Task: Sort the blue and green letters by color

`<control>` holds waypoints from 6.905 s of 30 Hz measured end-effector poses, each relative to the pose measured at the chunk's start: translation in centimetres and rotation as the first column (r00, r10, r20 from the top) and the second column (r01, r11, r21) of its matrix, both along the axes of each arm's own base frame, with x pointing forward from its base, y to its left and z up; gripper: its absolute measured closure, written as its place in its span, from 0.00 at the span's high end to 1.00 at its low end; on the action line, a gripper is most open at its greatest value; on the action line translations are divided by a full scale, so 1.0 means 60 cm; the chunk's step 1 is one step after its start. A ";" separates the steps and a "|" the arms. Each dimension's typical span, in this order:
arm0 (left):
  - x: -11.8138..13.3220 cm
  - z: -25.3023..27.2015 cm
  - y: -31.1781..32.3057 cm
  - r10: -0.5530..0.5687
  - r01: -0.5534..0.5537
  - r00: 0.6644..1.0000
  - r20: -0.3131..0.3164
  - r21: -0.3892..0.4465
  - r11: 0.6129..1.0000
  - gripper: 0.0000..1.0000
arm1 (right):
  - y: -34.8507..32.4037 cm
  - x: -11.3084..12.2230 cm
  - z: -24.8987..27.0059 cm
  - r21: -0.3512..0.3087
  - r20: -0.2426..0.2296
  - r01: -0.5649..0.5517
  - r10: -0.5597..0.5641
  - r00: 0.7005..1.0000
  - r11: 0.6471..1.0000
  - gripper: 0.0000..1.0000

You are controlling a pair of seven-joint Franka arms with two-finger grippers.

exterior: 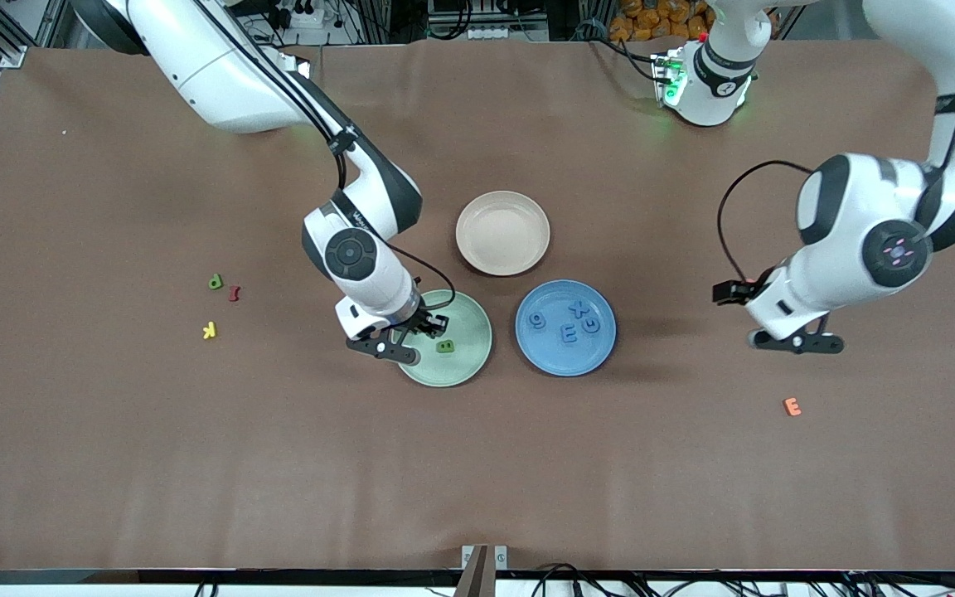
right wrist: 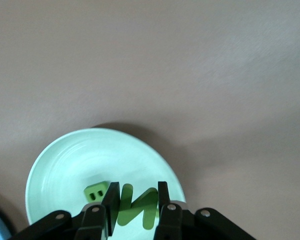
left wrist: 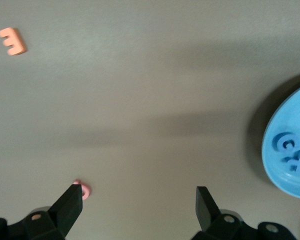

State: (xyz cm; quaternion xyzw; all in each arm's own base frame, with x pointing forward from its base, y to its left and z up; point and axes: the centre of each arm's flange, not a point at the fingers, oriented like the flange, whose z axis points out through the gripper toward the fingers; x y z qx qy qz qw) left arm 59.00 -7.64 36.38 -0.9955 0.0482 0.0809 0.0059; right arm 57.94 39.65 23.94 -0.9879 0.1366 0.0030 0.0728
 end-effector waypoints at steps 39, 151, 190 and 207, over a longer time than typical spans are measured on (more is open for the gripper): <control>-0.105 0.417 0.085 0.059 -0.058 0.956 0.289 -0.010 0.998 1.00 | -0.459 0.097 0.034 -0.107 -0.062 -0.153 0.147 0.987 0.982 1.00; -0.100 0.451 0.071 0.035 -0.035 0.990 0.137 -0.005 0.999 1.00 | -0.726 -0.198 -0.108 -0.194 -0.038 -0.378 0.378 0.925 0.905 0.72; -0.094 0.440 0.074 0.039 -0.038 0.991 0.125 -0.004 0.999 1.00 | -0.728 -0.180 -0.081 -0.225 -0.053 -0.404 0.402 0.914 0.887 0.28; -0.093 0.439 0.074 0.039 -0.039 0.992 0.124 -0.004 0.999 1.00 | -0.553 -0.076 0.089 -0.150 -0.058 -0.358 0.353 0.934 0.922 0.28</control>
